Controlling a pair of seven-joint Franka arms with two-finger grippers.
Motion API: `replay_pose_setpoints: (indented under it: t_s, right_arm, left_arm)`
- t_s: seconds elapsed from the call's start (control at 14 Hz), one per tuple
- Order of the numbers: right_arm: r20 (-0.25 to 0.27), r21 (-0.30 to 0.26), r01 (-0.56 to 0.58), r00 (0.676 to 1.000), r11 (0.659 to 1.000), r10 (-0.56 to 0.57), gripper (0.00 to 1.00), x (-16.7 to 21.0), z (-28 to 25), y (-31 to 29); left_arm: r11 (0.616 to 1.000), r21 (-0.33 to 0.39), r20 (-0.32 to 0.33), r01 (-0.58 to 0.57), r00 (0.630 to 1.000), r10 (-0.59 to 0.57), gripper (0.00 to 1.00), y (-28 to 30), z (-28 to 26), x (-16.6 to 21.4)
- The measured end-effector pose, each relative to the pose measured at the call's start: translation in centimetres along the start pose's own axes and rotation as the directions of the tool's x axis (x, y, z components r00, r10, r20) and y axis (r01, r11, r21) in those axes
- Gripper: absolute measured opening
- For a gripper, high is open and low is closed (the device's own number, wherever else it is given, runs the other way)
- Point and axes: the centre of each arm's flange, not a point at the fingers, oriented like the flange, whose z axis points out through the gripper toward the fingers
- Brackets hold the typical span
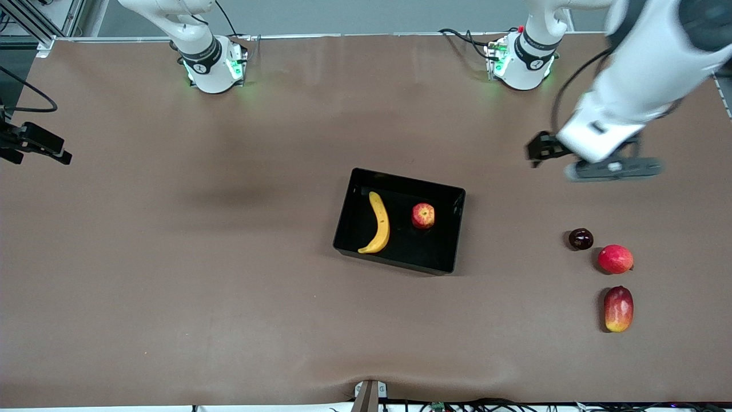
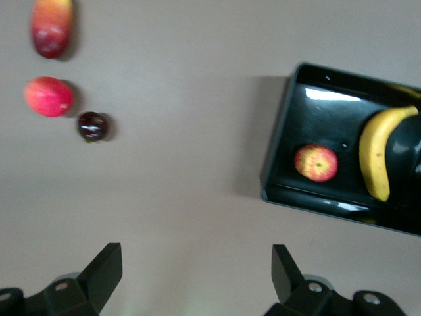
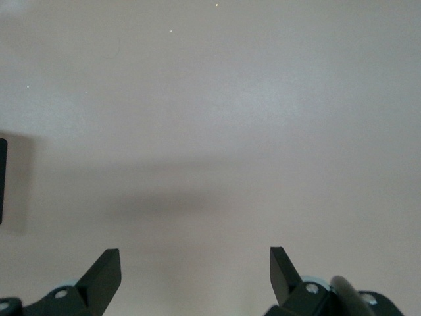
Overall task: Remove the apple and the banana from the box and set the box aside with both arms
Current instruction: 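Reach the left gripper over the red-yellow apple in the black tray, then lower the left gripper and close it around the apple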
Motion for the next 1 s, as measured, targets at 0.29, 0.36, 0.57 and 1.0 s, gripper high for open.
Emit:
replay_pose_setpoints:
  t_s: [0.29, 0.36, 0.57, 1.0]
  right_arm:
    - [0.000, -0.001, 0.000, 1.000, 1.000, 0.000, 1.00, 0.0, 0.0, 0.0]
    - [0.001, -0.001, 0.000, 1.000, 1.000, 0.000, 1.00, 0.0, 0.0, 0.0]
    - [0.001, -0.001, -0.001, 1.000, 1.000, 0.001, 1.00, 0.0, 0.0, 0.1]
    - [0.002, -0.002, -0.003, 1.000, 1.000, 0.003, 1.00, 0.0, 0.0, 0.2]
  left_arm:
    - [1.000, -0.002, 0.025, 0.015, 1.000, -0.015, 1.00, 6.2, 5.1, 0.8]
    - [1.000, 0.001, 0.018, 0.025, 1.000, -0.025, 1.00, 7.4, 6.2, 1.1]
    - [0.998, -0.007, -0.001, 0.054, 0.999, -0.054, 1.00, 11.4, 9.7, 1.4]
    - [0.988, 0.019, -0.049, 0.153, 0.987, -0.152, 1.00, 20.1, 17.3, 0.0]
